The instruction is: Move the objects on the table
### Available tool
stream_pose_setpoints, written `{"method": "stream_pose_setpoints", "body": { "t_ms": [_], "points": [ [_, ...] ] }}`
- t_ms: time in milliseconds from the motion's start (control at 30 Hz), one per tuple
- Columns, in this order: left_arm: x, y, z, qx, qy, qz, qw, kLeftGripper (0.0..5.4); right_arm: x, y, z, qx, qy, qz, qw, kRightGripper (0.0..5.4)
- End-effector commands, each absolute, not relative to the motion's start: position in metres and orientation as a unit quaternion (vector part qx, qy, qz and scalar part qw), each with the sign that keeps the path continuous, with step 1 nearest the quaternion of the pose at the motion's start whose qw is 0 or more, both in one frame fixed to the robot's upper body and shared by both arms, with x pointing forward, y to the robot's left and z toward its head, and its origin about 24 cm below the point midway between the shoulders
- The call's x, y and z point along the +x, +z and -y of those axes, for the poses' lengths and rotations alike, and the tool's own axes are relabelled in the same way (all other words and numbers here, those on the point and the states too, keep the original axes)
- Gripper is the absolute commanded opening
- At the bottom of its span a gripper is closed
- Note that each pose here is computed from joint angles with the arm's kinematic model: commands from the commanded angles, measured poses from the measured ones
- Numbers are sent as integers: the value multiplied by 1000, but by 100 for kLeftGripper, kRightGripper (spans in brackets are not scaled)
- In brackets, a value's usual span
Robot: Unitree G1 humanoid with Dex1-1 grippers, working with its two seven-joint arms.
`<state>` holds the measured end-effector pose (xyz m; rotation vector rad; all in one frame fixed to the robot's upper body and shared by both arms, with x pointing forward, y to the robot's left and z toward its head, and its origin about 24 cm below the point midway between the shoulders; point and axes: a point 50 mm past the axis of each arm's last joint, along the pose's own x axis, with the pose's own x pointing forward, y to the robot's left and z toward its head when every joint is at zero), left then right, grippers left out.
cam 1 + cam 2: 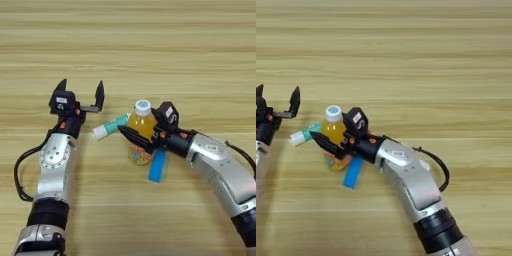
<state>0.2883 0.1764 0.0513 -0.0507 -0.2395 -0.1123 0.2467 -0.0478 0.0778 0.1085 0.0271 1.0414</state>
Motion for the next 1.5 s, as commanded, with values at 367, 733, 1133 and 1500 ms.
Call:
{"method": "stream_pose_setpoints", "body": {
  "t_ms": [367,733,1133,1500],
  "points": [
    [289,54,-174,-20,-58,124,990,540,240,70,40,21,527,19,850,377],
    [290,53,-172,-20,-60,124,990,540,236,93,41,41,540,73,838,536],
    [291,52,-170,-20,-61,124,990,540,226,143,60,115,542,205,806,539],
    [292,52,-168,-18,-64,122,990,540,237,170,106,97,494,267,821,539]
  ]
}}
